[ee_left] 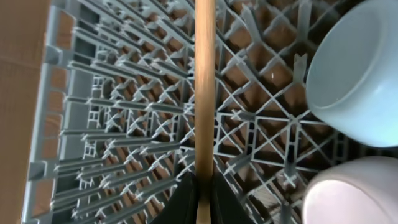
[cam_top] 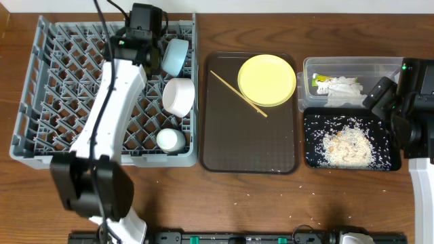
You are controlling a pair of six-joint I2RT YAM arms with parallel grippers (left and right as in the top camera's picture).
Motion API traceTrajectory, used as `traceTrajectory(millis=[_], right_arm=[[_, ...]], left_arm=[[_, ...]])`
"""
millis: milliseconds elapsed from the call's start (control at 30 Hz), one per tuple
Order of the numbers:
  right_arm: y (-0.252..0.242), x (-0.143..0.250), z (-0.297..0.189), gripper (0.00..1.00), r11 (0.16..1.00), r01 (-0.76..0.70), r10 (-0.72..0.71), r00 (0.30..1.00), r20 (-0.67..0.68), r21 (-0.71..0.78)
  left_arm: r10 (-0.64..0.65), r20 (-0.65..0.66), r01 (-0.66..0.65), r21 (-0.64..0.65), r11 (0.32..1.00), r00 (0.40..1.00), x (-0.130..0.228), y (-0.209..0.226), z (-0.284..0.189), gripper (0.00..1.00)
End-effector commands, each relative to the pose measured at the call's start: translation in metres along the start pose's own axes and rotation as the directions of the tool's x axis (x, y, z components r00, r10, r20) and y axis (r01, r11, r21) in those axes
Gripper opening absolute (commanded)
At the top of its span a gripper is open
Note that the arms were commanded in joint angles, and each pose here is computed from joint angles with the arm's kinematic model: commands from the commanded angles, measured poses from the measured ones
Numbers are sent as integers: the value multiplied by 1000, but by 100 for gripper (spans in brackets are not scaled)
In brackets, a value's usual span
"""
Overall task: Sort waste into correct bins and load items into the dishwasher
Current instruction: 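Lower the chopsticks into the rack and open the left gripper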
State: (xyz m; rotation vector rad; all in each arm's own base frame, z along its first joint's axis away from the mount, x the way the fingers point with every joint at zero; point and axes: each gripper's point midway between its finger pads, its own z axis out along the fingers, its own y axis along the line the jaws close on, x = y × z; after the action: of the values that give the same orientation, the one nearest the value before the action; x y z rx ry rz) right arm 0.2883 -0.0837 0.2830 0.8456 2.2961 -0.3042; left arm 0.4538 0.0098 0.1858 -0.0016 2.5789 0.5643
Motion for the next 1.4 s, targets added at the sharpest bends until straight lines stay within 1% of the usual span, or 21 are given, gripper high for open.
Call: traceTrajectory(millis=[0, 100, 300, 533, 567, 600, 667, 733, 800, 900, 1000, 1033, 1067, 1133, 1200, 1367], right_arm=[[-3, -2, -1, 99, 1000, -23, 22, 1000, 9, 9], [-3, -2, -1, 99, 1000, -23, 22, 1000, 9, 9], [-3, -2, -1, 99, 1000, -23, 22, 1000, 9, 9], [-3, -2, -1, 99, 1000, -23, 22, 1000, 9, 9], [-3, -2, -1, 99, 1000, -23, 22, 1000, 9, 9], [-3, -2, -1, 99, 1000, -23, 22, 1000, 9, 9], [-3, -2, -1, 99, 1000, -23, 22, 1000, 9, 9], [-3, -2, -1, 99, 1000, -23, 22, 1000, 9, 9], [-3, -2, -1, 99, 1000, -23, 22, 1000, 9, 9], [-3, -2, -1, 99, 1000, -23, 22, 1000, 9, 9], [-3, -2, -1, 99, 1000, -23, 22, 1000, 9, 9], [-3, -2, -1, 99, 1000, -23, 22, 1000, 9, 9], [-3, -2, -1, 99, 1000, -23, 22, 1000, 9, 9], [-3, -2, -1, 99, 1000, -23, 22, 1000, 9, 9], [-2, -2, -1, 99, 1000, -22, 22, 1000, 9, 10], [-2, -2, -1, 99, 1000, -22, 22, 1000, 9, 10]], left_arm=[[70, -38, -70, -2, 998, 997, 4, -15, 25, 8], [56, -51, -56, -3, 998, 997, 6, -21, 38, 7], [28, -57, -28, -4, 1000, 998, 7, -24, 44, 7], [27, -91, -23, 43, 999, 995, 14, -40, 58, 8], [21, -97, -17, 42, 999, 995, 15, -41, 60, 12], [21, -101, -16, 48, 999, 995, 17, -43, 62, 21], [22, -105, -16, 63, 998, 994, 17, -46, 63, 33], [17, -96, -11, 63, 998, 995, 14, -45, 61, 36], [6, -74, -1, 64, 998, 997, 6, -41, 53, 39], [-77, -34, 79, 78, 994, 996, -11, -31, 26, 41], [-183, -15, 182, 208, 961, 983, -25, -40, -14, 41], [-240, -24, 238, 264, 935, 970, -28, -47, -28, 42], [-296, -39, 294, 293, 910, 954, -28, -52, -38, 43], [-380, -74, 383, 312, 870, 922, -25, -63, -53, 43], [-409, -108, 421, 323, 847, 906, -20, -85, -61, 44], [-406, -153, 433, 352, 829, 901, -11, -144, -64, 44]])
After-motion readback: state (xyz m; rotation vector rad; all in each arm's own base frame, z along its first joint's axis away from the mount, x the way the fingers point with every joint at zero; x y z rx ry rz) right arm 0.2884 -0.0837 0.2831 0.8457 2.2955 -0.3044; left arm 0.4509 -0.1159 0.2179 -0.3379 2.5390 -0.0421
